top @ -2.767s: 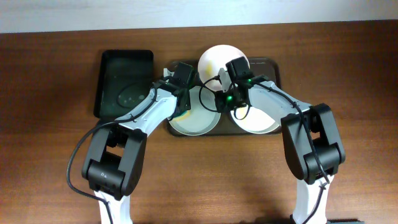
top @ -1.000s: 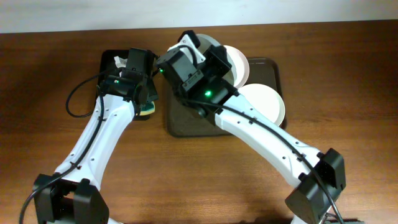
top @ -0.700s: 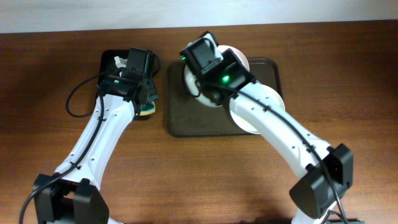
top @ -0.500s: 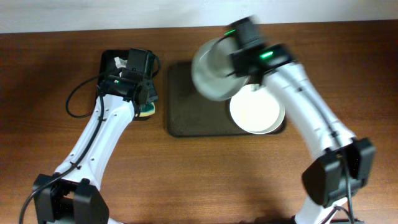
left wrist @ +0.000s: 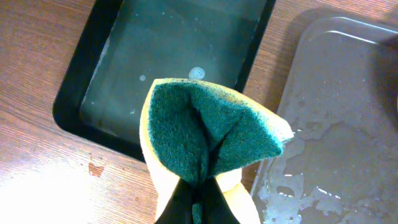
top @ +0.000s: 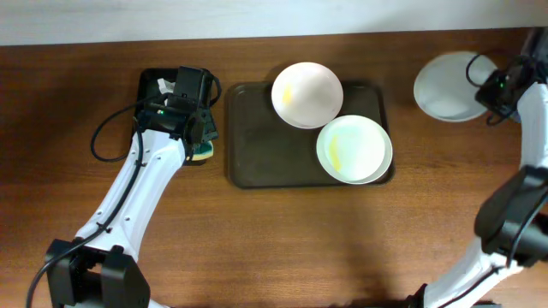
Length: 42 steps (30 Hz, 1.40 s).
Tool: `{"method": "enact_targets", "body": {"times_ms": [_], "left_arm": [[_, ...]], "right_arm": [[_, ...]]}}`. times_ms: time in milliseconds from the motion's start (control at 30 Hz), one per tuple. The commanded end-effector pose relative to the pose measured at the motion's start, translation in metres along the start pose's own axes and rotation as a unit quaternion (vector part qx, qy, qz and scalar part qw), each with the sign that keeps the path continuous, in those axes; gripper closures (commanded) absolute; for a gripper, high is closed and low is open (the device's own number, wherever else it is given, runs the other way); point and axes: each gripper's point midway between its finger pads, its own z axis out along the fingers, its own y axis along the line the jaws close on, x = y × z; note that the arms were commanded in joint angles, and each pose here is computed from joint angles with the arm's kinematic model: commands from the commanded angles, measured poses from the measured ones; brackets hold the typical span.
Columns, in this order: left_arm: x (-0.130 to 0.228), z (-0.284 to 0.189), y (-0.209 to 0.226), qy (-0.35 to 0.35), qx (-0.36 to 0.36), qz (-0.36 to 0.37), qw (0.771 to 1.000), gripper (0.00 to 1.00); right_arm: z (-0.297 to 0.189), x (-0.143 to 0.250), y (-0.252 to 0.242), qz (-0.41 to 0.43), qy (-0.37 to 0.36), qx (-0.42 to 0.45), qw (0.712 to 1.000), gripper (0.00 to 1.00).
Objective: Clean dirty plates on tray and stack at the side
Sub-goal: 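Lift the pale green plate with the right gripper and place it right of the tray, then reach the right gripper to the pink plate rim and grip it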
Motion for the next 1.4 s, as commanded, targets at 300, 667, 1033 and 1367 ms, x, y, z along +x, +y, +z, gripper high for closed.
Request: {"method": "enact_targets", "body": {"times_ms": [300,667,1033,1367], "left_arm": [[-0.002,0.0,0.001,-0.003,0.0,-0.006,1.0,1.0],[-0.004,0.0,-0.013,-0.002,0.037,-0.011,0.999,1.0],[0.007,0.014,-0.017,0.024,0.035,-0.004,0.999,1.0],[0.007,0.018,-0.018,0.025,0.034,-0.003,0.999,1.0]], "right_arm": [[0.053,0.02,0.01,-0.049,0.048,-0.059,0.996,0.59],[-0.026,0.061,0.203,-0.207,0.033,-0.359,0.909,0.38],[0.037,0.136,0.299,-0.328,-0.04,-0.167,0.929,0.33],[0.058,0.133,0.29,-0.311,-0.02,-0.189,0.931,0.41]]}}
